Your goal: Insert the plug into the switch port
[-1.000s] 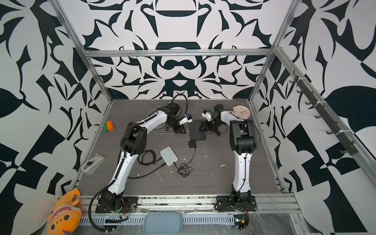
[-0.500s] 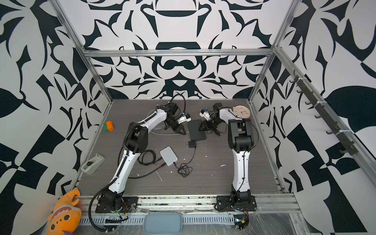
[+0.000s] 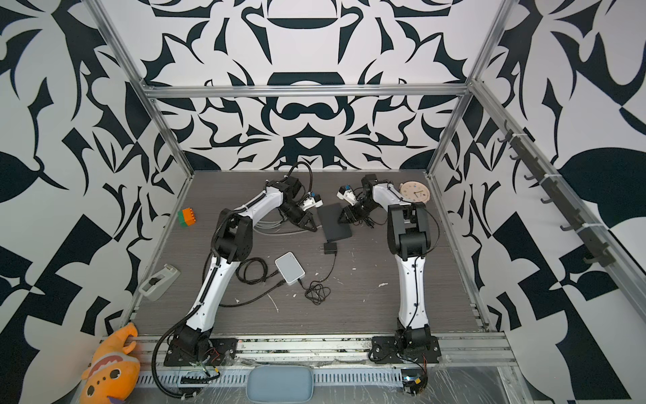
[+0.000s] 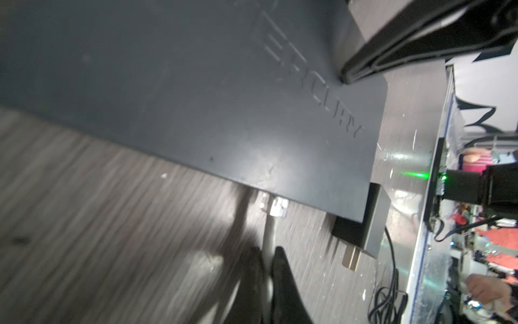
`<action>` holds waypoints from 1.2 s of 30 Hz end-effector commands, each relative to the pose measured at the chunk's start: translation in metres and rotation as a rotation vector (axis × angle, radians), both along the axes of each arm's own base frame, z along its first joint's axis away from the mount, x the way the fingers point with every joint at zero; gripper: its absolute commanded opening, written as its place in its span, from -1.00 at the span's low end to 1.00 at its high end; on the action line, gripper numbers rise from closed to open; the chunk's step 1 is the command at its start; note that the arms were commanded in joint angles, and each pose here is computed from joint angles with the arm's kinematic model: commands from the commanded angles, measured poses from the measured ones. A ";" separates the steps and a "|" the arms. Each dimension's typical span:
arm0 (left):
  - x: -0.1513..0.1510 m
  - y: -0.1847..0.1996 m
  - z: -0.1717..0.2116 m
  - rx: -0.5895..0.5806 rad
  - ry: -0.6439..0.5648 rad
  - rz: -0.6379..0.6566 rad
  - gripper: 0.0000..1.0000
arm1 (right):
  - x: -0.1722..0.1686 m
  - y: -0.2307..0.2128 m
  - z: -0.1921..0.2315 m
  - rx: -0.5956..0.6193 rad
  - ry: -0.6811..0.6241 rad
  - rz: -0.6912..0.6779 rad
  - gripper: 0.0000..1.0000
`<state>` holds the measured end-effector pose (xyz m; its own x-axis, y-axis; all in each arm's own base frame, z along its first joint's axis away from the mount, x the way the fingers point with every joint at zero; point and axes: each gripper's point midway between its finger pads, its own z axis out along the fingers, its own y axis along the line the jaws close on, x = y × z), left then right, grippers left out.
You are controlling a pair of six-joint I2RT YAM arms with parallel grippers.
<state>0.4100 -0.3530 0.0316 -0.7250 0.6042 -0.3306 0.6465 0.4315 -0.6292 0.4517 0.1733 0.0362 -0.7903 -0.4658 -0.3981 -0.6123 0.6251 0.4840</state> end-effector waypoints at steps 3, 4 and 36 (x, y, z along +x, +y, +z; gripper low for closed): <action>0.027 -0.054 0.031 -0.258 -0.107 -0.001 -1.00 | -0.093 0.095 0.037 0.308 0.240 0.225 -0.11; 0.027 -0.055 0.031 -0.261 -0.107 0.001 -1.00 | -0.096 0.097 0.038 0.319 0.246 0.226 -0.11; 0.027 -0.017 0.043 -0.206 -0.132 0.052 -0.61 | -0.039 0.026 0.070 0.205 0.107 -0.285 0.15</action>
<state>0.4317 -0.3715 0.0384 -0.7201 0.5020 -0.4790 0.6771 0.3577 -0.6431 0.4022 0.1962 0.0950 -0.9179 -0.2047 -0.3399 -0.3923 0.5968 0.6999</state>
